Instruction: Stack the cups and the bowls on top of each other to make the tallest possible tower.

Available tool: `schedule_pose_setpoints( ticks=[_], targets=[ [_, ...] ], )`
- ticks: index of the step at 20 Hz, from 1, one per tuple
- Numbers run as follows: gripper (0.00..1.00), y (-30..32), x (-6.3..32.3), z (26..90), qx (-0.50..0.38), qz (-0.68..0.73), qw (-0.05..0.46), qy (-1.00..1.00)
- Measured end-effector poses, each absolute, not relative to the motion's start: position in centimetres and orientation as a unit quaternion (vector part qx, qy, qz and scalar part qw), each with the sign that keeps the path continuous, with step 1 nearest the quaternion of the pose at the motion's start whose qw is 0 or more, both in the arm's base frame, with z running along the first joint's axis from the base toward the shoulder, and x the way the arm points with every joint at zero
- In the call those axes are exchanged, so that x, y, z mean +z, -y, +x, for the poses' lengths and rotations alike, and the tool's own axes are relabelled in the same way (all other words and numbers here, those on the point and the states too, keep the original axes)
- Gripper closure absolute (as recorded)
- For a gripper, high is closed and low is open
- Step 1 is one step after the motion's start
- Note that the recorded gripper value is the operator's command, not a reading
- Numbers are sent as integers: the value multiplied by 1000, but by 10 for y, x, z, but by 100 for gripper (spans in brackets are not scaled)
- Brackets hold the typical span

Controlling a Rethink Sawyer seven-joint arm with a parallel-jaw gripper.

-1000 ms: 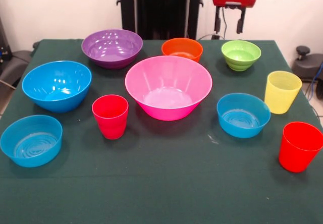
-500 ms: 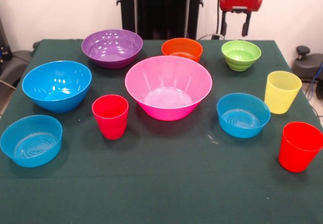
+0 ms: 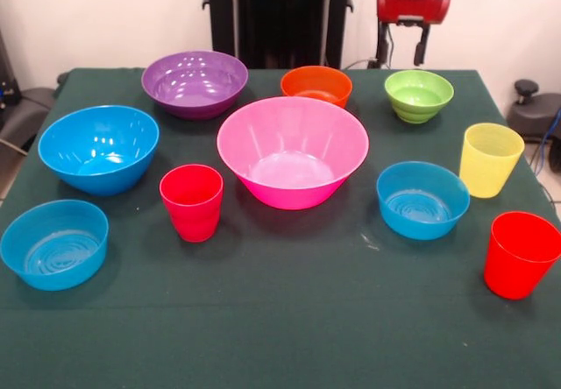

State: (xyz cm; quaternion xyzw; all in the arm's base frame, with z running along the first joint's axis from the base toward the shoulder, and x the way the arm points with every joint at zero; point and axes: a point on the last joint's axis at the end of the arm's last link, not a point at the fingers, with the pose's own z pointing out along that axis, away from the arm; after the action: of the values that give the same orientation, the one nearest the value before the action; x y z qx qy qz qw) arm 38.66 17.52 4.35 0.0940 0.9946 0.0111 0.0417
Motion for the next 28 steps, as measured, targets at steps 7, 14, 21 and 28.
schedule_pose_setpoints(
  ticks=[7, 14, 21, 28],
  targets=[
    [0, -170, 32, 380, 6, 97, 42, -994],
    [0, -167, 17, 369, 2, 97, 33, -995],
    [0, -168, -7, 343, -12, 85, 20, -996],
    [0, -175, -27, 316, -22, 65, 2, -998]
  ],
)
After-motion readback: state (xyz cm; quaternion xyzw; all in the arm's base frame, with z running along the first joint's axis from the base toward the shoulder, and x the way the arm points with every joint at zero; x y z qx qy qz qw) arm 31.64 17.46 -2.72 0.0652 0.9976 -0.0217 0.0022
